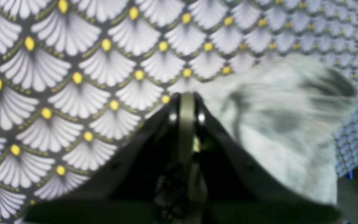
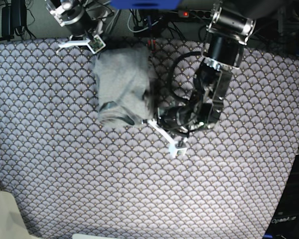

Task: Fold the T-shirt properly
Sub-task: 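Press the stack flat with the left gripper and release it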

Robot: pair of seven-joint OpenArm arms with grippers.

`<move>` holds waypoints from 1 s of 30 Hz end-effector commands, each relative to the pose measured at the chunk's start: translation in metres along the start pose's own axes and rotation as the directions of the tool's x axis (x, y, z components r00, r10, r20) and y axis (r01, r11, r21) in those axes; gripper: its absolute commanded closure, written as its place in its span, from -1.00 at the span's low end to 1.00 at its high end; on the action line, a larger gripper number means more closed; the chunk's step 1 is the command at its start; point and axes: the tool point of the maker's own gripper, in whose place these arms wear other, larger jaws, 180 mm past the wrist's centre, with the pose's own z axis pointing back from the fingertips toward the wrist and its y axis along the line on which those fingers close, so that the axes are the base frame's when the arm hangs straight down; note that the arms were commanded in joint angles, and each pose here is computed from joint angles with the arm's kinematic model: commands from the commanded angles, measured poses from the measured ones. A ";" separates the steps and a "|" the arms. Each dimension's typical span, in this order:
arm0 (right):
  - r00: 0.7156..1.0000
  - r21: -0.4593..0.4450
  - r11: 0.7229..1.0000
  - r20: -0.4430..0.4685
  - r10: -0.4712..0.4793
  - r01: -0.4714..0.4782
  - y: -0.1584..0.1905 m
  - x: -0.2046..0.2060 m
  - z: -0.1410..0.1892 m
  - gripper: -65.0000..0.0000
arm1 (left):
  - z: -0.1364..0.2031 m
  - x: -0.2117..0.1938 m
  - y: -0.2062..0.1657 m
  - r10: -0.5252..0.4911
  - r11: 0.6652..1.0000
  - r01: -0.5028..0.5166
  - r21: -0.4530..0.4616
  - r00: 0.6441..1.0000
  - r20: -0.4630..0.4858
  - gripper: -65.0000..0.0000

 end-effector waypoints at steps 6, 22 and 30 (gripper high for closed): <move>1.000 -0.048 0.999 0.015 -0.008 0.009 -0.015 0.000 0.007 1.00 | 0.015 0.025 0.002 -0.019 1.000 0.020 -0.010 0.998 0.061 1.00; 1.000 -0.242 0.970 0.008 -0.015 0.017 -0.093 -0.006 0.012 1.00 | 0.015 -0.003 0.022 -0.022 0.999 0.021 0.030 0.999 0.030 1.00; 0.998 -0.128 0.992 0.054 0.011 -0.004 -0.051 0.016 -0.002 1.00 | 0.004 0.002 -0.016 0.000 0.999 0.001 -0.045 1.000 0.029 1.00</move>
